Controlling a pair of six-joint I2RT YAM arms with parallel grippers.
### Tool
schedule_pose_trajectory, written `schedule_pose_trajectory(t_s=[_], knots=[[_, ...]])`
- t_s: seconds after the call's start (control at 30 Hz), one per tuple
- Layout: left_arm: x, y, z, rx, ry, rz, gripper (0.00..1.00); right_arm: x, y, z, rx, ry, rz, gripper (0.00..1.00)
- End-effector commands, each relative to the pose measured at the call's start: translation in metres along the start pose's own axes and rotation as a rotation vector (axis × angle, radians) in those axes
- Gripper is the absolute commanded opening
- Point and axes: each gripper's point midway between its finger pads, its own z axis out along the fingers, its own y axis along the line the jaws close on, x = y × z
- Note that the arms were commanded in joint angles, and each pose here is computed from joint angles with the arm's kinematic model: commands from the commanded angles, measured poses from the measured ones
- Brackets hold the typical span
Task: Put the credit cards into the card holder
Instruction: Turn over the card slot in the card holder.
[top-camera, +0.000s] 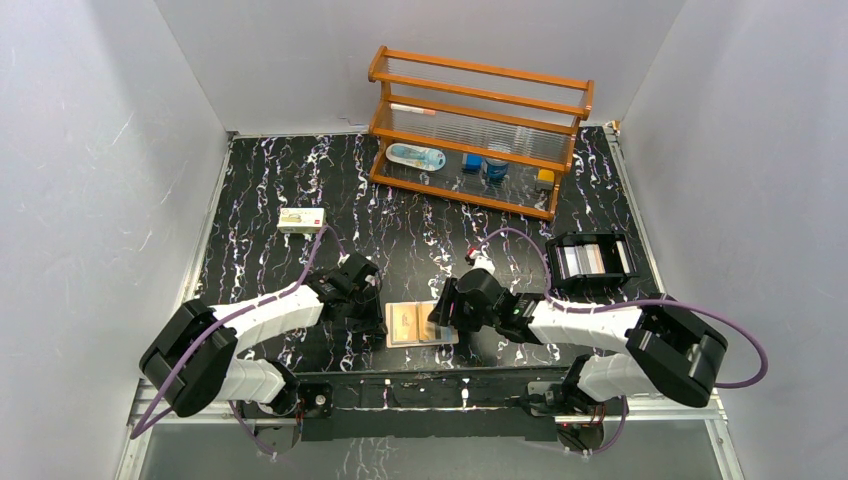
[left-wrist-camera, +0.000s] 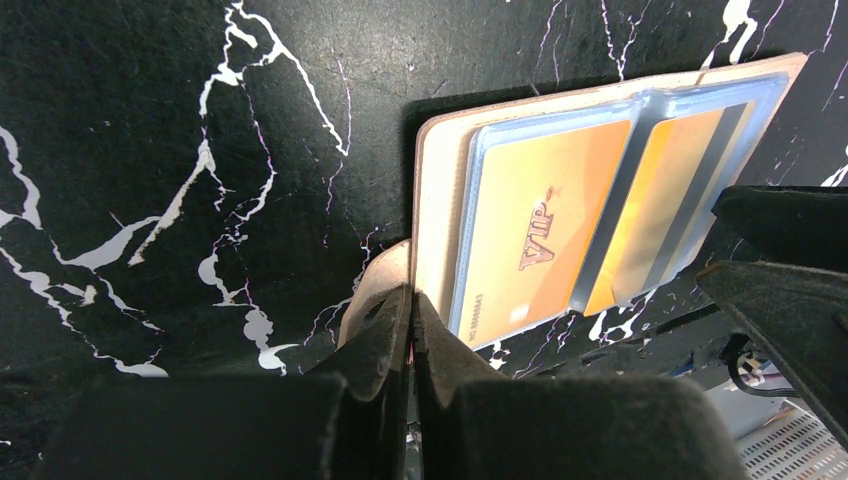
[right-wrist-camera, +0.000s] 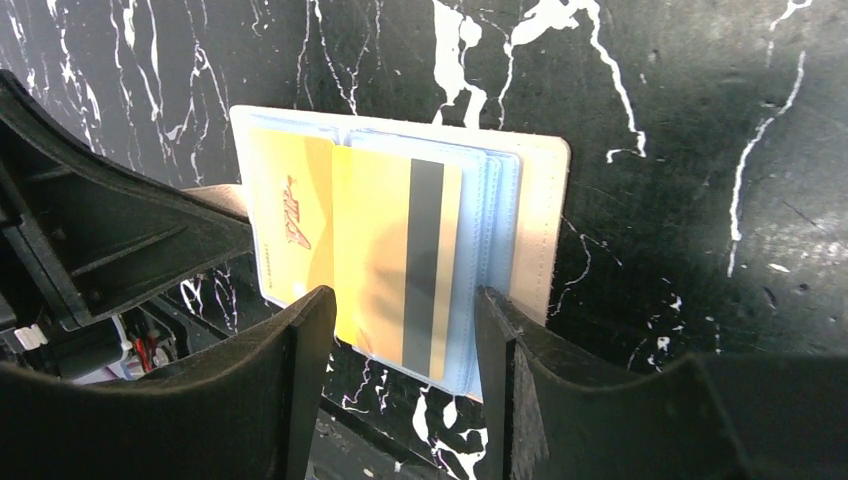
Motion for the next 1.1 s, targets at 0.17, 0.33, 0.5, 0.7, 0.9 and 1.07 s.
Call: schedule_pose_trajectory(t_s=[0.17,0.33,0.5,0.7,0.9,1.07], knots=[[0.006,0.0,-0.003,0.012,0.021,-0.003,0.0,-0.01,0.049,-0.003,-0.183,-0.001,-0.033,0.61],[0.007,0.001,-0.002,0.013,0.023,-0.007,0.0,-0.007,0.056,-0.003,-0.219,0.013,-0.036,0.61],[0.008,0.001,-0.002,0.013,0.023,-0.01,0.0,-0.004,0.066,-0.004,-0.292,0.019,-0.026,0.61],[0.009,0.002,-0.001,0.012,0.025,-0.01,0.0,-0.006,0.082,-0.008,-0.391,0.01,-0.002,0.61],[0.009,0.001,-0.002,0.018,0.027,-0.006,0.0,-0.003,0.089,-0.007,-0.431,0.026,0.004,0.62],[0.009,0.0,-0.002,0.023,0.03,0.003,0.0,-0.003,0.093,-0.006,-0.443,0.03,0.001,0.62]])
